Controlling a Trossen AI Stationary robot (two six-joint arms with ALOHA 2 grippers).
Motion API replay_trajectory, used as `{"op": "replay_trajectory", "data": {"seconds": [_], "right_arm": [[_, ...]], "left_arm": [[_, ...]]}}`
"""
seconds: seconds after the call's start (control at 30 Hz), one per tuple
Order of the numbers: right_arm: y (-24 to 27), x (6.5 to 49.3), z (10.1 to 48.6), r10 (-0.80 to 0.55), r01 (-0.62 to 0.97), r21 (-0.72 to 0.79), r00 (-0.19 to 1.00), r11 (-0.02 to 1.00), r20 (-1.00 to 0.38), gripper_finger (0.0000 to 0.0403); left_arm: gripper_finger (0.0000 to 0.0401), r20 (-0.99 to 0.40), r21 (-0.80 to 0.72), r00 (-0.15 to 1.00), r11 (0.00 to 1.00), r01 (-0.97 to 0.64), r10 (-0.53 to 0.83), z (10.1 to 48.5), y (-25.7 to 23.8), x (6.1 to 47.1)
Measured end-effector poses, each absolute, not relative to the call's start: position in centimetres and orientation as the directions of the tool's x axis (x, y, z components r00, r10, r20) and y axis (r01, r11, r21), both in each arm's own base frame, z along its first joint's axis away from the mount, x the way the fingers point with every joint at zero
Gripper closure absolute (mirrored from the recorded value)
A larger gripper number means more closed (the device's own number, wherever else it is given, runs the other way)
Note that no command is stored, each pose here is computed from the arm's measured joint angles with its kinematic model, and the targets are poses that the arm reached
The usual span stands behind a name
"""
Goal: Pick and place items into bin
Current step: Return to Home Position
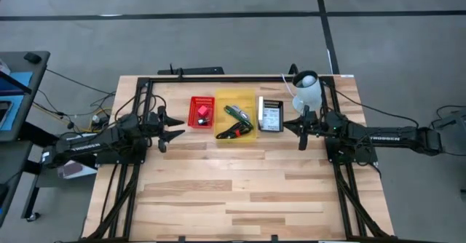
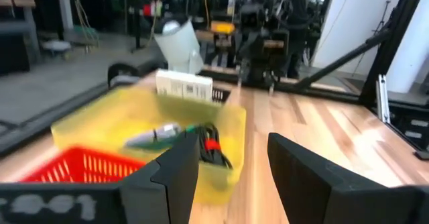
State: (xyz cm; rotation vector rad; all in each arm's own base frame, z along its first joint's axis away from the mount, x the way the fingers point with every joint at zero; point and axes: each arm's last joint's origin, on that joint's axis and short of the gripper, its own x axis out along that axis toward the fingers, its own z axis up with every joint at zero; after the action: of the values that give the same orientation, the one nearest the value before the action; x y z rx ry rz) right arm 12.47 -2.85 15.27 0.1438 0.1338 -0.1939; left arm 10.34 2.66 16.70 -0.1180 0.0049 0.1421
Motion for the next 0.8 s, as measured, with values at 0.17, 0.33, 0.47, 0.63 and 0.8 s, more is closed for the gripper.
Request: {"op": "replay_trajectory", "data": {"seconds": [0.17,0.33,0.47,0.63,0.8], "right_arm": [[-2.86,12.47,15.26,-0.183,0.202,0.129,0.972,0.971,-0.146,0.0378],[-2.86,12.47,15.25,-0.183,0.202,0.129,0.972,0.971,-0.147,0.0380],[-2.86,12.47,15.26,-0.182,0.201,0.129,0.972,0.971,-0.146,0.0380],[-2.86,12.47,15.25,-0.182,0.201,0.129,0.972,0.971,-0.147,0.0379],[-2.86,12.46,15.24,-0.182,0.201,0.129,0.972,0.971,-0.147,0.0382]], "left_arm": [[0.0234,-0.085,-0.193,0.987,0.969,-0.154,0.139,15.98,2.64,10.32],[0.0234,-0.090,-0.158,0.985,0.974,-0.161,0.148,15.92,2.66,10.32],[0.0234,-0.091,-0.130,0.985,0.979,-0.158,0.147,15.91,2.66,10.32],[0.0234,-0.091,-0.129,0.985,0.979,-0.158,0.147,15.89,2.66,10.33],[0.0234,-0.092,-0.125,0.985,0.979,-0.158,0.147,15.87,2.66,10.33]]}}
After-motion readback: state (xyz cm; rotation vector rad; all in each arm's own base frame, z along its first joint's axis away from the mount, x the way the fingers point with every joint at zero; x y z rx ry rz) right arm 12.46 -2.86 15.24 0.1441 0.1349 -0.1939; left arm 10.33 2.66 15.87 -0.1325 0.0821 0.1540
